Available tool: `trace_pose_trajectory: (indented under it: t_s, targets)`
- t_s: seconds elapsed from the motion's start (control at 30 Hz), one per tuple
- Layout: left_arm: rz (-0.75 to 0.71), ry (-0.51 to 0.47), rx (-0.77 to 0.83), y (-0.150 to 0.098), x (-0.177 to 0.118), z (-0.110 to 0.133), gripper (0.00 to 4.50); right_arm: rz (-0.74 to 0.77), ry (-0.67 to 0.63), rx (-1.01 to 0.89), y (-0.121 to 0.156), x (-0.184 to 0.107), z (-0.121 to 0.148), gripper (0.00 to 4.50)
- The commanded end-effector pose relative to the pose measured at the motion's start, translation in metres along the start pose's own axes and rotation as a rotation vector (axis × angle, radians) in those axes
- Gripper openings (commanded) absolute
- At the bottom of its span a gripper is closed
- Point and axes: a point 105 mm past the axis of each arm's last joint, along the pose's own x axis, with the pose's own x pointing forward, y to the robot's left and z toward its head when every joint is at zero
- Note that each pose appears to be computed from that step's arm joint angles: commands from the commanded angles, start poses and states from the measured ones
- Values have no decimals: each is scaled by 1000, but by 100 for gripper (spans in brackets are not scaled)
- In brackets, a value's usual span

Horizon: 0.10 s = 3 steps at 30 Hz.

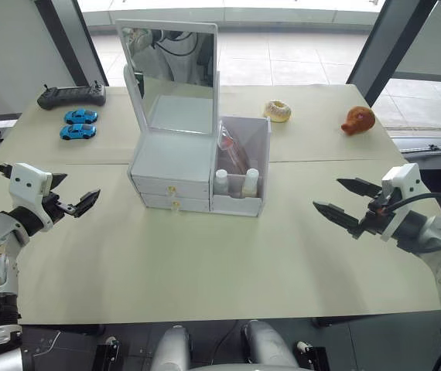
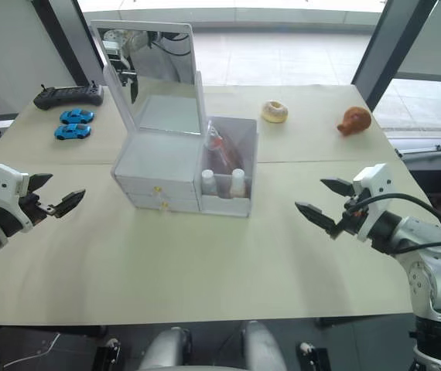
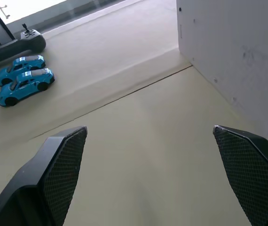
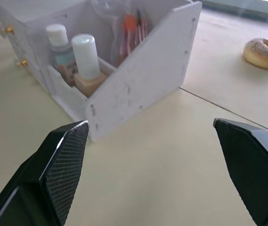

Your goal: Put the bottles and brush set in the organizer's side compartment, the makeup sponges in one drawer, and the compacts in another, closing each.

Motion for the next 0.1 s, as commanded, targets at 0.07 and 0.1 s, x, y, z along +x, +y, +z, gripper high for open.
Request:
trace_pose_trajectory:
  t_s: [0.07,0.1]
  targets:
    - [-44,-31,56,1,4,16,448,-107,-50,-125,-14,-7,3,450]
    - [-56,-33,55,-1,5,17,448,-124,-68,-131,-17,-8,4,450]
